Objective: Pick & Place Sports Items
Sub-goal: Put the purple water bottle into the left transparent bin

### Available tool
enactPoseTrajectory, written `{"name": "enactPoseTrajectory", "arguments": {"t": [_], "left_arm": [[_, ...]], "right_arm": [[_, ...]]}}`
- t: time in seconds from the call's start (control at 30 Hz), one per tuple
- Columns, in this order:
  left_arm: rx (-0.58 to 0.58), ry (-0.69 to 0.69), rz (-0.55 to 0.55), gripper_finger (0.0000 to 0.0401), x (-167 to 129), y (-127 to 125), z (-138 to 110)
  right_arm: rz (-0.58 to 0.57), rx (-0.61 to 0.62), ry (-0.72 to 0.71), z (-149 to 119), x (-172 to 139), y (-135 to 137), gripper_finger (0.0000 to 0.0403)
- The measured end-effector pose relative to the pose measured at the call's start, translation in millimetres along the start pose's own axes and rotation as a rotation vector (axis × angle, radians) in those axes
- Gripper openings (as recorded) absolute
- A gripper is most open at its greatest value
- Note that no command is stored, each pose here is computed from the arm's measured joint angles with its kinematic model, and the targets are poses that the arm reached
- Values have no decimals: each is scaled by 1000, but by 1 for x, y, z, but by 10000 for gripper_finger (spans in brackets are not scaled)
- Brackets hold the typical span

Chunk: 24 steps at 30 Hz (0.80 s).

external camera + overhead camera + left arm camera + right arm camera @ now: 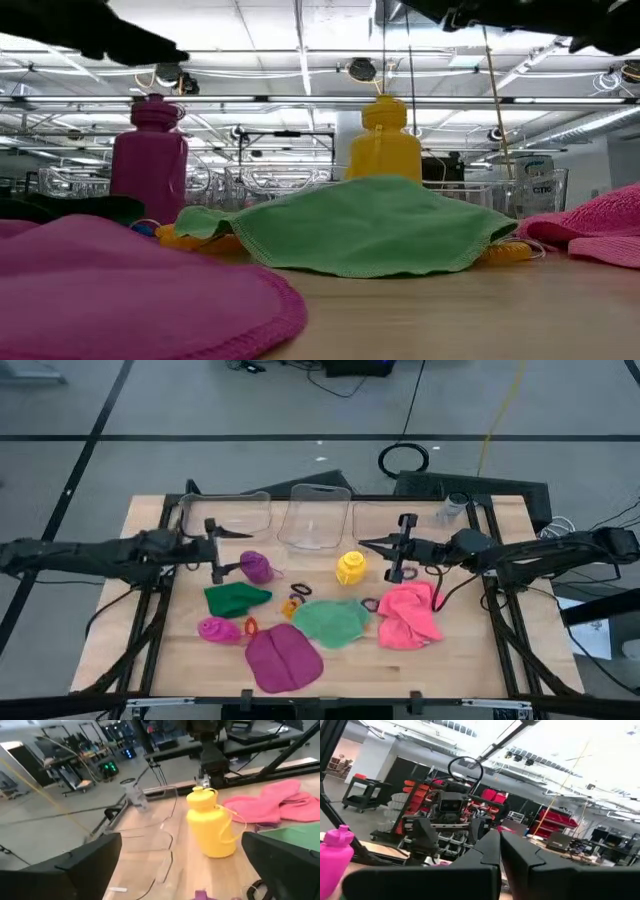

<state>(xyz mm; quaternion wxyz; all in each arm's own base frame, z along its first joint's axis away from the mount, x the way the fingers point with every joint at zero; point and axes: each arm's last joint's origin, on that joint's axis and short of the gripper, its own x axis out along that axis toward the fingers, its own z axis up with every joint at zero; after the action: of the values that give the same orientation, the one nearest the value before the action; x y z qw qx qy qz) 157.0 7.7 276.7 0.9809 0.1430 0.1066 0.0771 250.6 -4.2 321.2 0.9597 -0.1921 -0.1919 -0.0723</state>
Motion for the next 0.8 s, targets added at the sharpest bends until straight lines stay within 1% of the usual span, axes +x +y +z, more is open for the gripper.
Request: {"name": "enactPoseTrajectory", "arguments": {"t": [0.13,0.2,0.3,0.43,0.57,0.7,0.8], "left_arm": [[-51,128,-22,349,8,4,0],[-83,180,-53,349,11,6,-2],[-129,246,-102,349,14,8,-10],[-168,250,-128,349,16,14,-12],[-228,296,-170,349,15,18,-19],[-273,342,-152,349,13,21,-24],[-278,347,-142,349,13,23,-25]], "right_arm": [[-9,20,9,-2,0,-3,0],[-13,23,18,-3,0,-4,0],[-13,58,27,-4,0,-5,0],[-7,69,40,-5,0,-4,0],[-3,105,54,-7,0,-4,0],[0,119,63,-8,0,-3,0],[4,119,75,-9,0,-3,0]]}}
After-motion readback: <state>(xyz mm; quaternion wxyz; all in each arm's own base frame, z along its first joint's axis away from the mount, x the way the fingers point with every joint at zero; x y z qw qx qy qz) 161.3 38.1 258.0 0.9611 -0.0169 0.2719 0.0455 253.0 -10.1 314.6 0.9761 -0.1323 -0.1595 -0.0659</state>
